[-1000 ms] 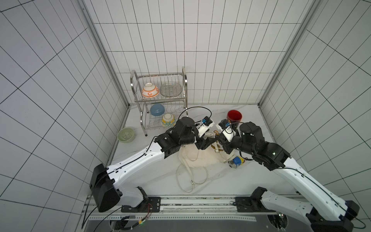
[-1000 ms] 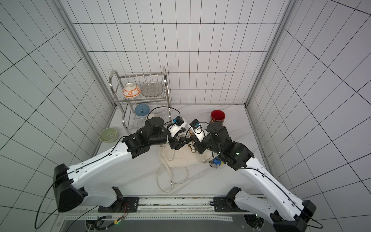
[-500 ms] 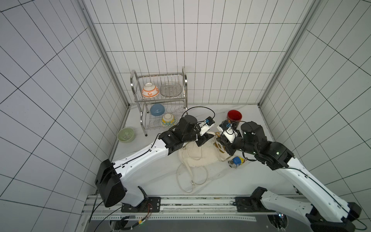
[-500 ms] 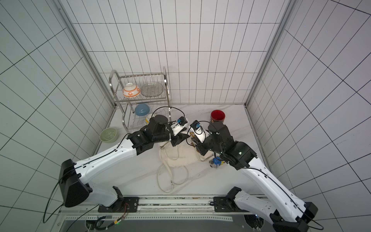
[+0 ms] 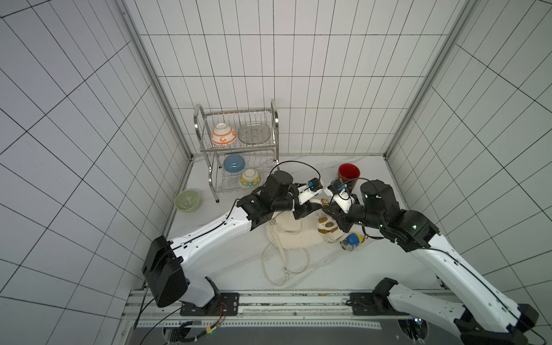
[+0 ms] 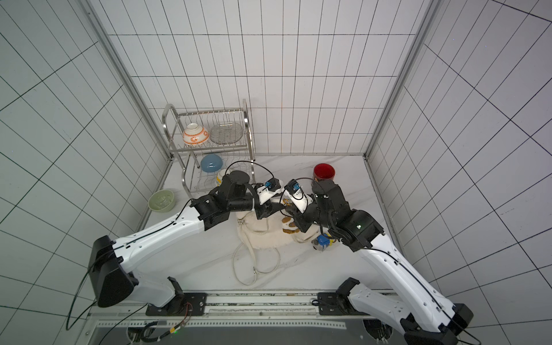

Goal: Remove the decoration from the bag
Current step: Remove the decoration item from the bag.

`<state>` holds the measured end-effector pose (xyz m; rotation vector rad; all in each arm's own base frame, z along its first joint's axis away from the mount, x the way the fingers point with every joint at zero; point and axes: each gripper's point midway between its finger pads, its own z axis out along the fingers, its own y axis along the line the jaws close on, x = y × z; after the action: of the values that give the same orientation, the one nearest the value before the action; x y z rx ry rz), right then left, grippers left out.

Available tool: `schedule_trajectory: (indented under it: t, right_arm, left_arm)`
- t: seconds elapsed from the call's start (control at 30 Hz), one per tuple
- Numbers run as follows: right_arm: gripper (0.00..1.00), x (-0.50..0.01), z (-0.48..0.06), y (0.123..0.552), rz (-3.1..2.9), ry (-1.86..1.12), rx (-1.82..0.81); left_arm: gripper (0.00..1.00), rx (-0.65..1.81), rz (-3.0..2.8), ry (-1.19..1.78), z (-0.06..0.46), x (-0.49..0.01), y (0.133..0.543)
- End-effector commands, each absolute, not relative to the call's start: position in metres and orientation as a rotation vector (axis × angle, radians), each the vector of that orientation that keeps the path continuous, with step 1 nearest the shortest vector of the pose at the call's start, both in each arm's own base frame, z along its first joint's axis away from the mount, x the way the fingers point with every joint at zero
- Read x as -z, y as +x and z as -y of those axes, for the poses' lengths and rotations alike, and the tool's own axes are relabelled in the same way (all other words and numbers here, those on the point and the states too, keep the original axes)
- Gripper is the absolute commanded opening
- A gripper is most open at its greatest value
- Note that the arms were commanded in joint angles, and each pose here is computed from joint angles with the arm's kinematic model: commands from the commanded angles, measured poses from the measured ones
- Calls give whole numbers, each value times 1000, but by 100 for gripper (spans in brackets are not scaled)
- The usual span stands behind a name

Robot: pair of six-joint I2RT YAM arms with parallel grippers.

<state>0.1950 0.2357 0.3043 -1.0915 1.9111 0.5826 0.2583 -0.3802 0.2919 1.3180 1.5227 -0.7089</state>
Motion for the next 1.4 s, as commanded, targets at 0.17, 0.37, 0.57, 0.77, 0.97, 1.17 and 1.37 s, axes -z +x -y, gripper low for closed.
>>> schedule_trajectory:
  t: [0.17, 0.37, 0.57, 0.77, 0.97, 1.17, 1.37]
  right_arm:
    - [0, -319, -236, 185, -1887, -1063, -740]
    - [0, -313, -231, 192, -1915, -1010, -770]
    - [8, -308, -226, 208, -1926, -931, -806]
    - [35, -302, -227, 226, -1914, -885, -832]
    - [39, -311, -227, 231, -1839, -900, -786]
    - [43, -313, -221, 221, -1768, -991, -656]
    - [42, -314, -227, 205, -1690, -1198, -433]
  left_arm:
    - [11, 713, -1430, 1323, 389, -312, 259]
    - [0, 646, -1499, 1309, 374, -321, 260]
    - [0, 678, -1550, 1361, 358, -321, 239]
    - [0, 771, -1648, 1358, 352, -315, 228]
    - [0, 839, -1725, 1289, 350, -318, 235]
    - [0, 945, -1763, 1241, 350, -331, 242]
    - [0, 936, -1771, 1276, 348, -329, 241]
